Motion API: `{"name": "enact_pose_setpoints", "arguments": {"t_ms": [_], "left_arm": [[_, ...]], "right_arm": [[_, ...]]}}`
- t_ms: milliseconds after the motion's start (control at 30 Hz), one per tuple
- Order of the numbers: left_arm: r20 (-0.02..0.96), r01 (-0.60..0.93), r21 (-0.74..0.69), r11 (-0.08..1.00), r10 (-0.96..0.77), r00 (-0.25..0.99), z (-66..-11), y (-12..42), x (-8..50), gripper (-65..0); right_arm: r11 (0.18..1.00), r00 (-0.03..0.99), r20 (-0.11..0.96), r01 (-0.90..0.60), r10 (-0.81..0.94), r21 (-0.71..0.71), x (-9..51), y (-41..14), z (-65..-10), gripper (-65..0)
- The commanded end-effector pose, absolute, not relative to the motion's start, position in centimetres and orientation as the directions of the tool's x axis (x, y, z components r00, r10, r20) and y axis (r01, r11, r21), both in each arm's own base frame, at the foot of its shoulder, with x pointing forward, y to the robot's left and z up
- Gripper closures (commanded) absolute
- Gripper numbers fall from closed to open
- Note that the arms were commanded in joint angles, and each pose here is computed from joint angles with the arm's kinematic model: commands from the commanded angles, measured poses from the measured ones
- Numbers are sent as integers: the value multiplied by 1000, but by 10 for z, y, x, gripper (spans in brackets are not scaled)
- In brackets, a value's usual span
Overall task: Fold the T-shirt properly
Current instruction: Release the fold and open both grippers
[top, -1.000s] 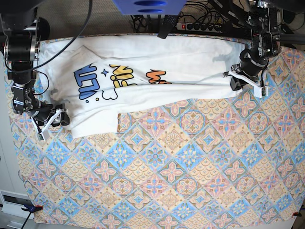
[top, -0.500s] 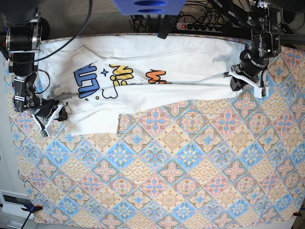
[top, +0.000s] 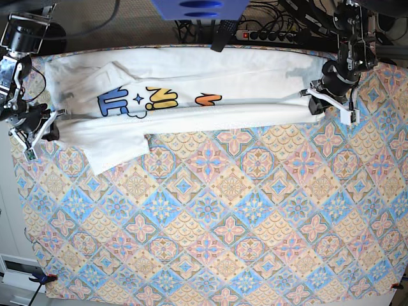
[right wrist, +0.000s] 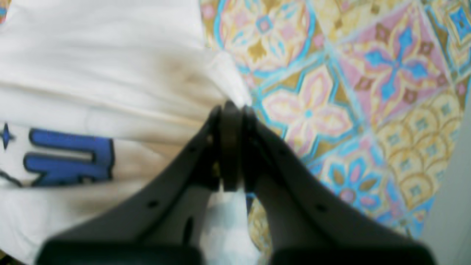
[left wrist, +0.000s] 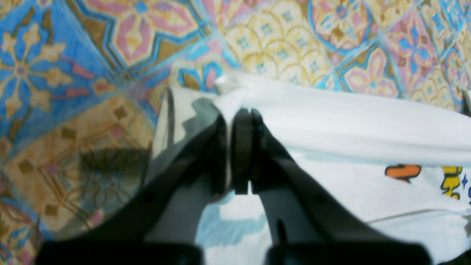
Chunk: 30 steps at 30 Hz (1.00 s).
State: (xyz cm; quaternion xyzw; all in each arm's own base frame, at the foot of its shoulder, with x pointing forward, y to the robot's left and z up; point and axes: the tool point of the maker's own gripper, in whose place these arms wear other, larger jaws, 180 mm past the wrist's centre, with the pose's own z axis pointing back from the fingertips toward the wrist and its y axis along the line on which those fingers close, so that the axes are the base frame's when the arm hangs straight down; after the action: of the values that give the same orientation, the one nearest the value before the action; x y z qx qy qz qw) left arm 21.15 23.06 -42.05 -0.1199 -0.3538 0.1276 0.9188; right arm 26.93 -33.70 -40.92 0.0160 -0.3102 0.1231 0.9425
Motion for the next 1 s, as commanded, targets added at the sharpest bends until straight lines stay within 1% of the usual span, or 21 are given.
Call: {"name": "enact_pose_setpoints", "arguments": {"t_ms": [0, 100, 267, 300, 367, 467, 533, 633, 767, 833, 900, 967], "left_arm": [[648, -142, -294, 945, 306, 697, -412, 237, 215, 0], [637, -145, -289, 946, 303, 709, -416, 237, 211, 0], [592, -174, -260, 950, 299, 749, -438, 244, 197, 0], [583, -181, -256, 950, 301, 754, -442, 246, 195, 0], [569, -182, -257, 949, 301, 766, -448, 243, 192, 0], [555, -155, -270, 950, 285, 782, -452, 231, 190, -5], [550, -143, -281, 949, 281, 786, -452, 224, 189, -41], [569, -117, -284, 952, 266, 778, -442, 218, 189, -112], [601, -82, -288, 954, 246, 760, -426, 210, 193, -232], [591, -68, -287, 955, 233, 773, -423, 207, 192, -290], [561, -59, -285, 957, 217, 799, -421, 205, 190, -331], [555, -70, -278, 958, 220, 802, -416, 210, 189, -356]], "right_arm": [[967, 742, 626, -235, 241, -94, 278, -350, -388, -8], [968, 762, 601, -232, 243, -97, 259, -354, -394, -7], [968, 787, 568, -238, 242, -82, 244, -352, -407, -13], [968, 788, 566, -238, 242, -82, 243, -352, -407, -22], [968, 793, 559, -239, 241, -78, 239, -351, -410, -62], [967, 788, 564, -239, 246, -87, 238, -352, -407, -147], [964, 774, 578, -248, 259, -100, 242, -351, -401, -194], [962, 754, 597, -236, 272, -140, 240, -358, -384, -217], [962, 717, 642, -202, 272, -182, 241, -363, -361, -218], [960, 694, 663, -195, 280, -201, 246, -362, -350, -218], [958, 712, 642, -194, 286, -211, 242, -365, -350, -218], [958, 725, 627, -194, 285, -211, 240, -366, -352, -219]]}}
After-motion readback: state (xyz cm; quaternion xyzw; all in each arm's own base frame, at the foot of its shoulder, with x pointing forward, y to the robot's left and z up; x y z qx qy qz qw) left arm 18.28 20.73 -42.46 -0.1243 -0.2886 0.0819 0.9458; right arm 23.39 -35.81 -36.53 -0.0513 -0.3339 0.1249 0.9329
